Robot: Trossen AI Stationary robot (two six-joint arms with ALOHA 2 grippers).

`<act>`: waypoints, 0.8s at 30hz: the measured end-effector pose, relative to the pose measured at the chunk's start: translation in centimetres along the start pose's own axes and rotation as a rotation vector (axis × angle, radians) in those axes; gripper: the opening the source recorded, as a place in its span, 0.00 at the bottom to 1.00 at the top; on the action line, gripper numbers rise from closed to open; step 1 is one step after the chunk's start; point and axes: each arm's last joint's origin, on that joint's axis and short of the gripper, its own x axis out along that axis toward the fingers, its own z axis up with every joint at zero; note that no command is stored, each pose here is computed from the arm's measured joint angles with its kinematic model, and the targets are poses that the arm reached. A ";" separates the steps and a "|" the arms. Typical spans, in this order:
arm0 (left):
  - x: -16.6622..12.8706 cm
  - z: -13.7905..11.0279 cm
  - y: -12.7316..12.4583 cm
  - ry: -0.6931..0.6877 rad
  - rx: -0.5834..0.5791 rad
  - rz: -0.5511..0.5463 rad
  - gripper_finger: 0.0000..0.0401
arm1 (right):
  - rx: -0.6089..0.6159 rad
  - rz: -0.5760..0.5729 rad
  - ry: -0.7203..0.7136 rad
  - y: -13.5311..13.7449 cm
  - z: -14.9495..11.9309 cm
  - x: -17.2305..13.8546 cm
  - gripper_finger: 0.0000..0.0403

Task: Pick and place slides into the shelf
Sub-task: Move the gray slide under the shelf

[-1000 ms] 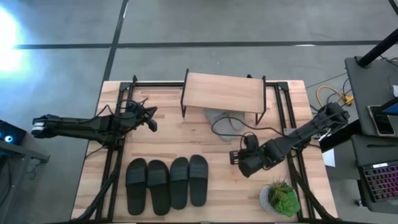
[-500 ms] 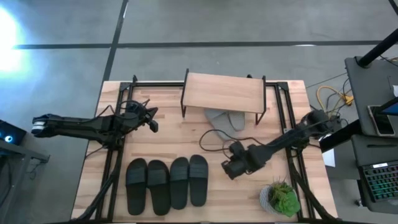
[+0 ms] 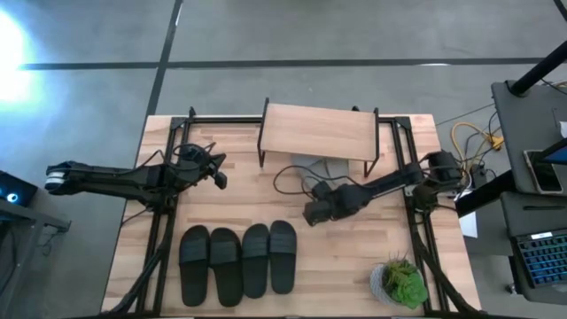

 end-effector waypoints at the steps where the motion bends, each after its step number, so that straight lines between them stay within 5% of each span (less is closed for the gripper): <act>1: 0.0 0.0 0.0 0.000 0.000 0.000 0.00 | -0.007 -0.002 -0.002 -0.1 0.3 0.2 0.02; 11: 0.0 0.0 0.0 0.002 0.003 0.000 0.00 | 0.008 0.035 -0.056 0.2 1.6 2.3 0.02; 24: 0.2 -0.3 -0.1 0.016 0.017 0.006 0.00 | -0.019 -0.074 -0.209 -0.1 3.9 2.4 0.02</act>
